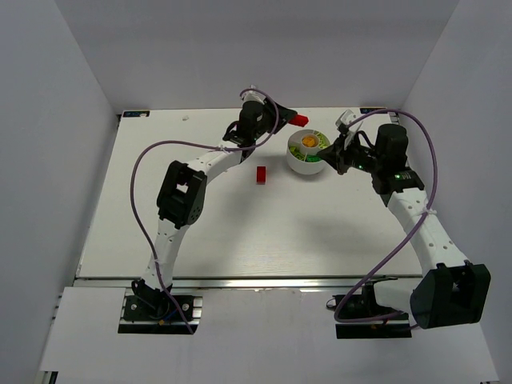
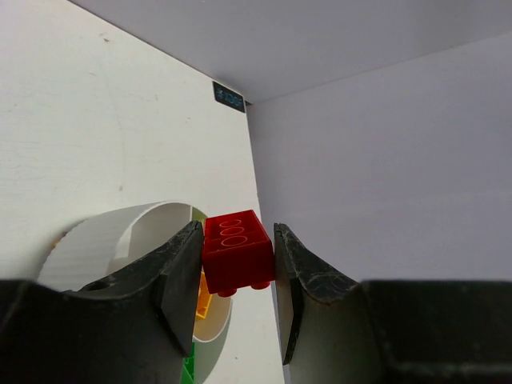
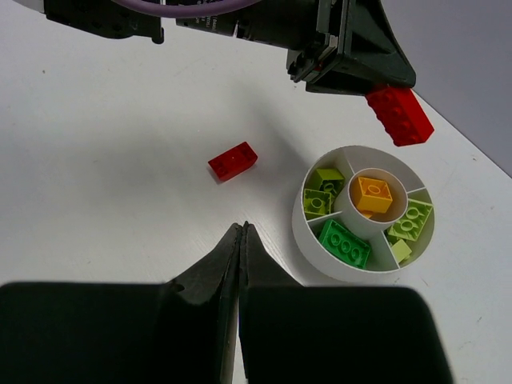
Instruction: Sort the legos into containers by color
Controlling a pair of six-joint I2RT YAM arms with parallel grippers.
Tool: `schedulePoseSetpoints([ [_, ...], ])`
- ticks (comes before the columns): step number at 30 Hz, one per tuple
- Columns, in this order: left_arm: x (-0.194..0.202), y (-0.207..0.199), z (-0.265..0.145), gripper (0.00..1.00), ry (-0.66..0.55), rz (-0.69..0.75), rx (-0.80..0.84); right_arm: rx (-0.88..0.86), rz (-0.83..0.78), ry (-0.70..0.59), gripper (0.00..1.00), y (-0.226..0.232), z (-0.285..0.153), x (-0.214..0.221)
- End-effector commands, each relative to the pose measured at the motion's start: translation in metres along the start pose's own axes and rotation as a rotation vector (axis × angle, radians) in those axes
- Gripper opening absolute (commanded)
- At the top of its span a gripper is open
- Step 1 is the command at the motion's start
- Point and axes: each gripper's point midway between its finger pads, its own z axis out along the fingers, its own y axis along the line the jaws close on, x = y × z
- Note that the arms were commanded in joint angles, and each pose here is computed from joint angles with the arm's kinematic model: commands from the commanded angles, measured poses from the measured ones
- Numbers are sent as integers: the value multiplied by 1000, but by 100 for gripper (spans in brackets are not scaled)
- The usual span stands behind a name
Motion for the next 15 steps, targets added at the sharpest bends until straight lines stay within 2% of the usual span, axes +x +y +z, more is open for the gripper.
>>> schedulePoseSetpoints([
  [1, -14, -5, 1, 3, -53, 33, -43, 21, -25, -42, 0, -3, -6, -15],
  [15, 15, 30, 1, 13, 21, 22, -136, 18, -12, -40, 0, -3, -7, -15],
])
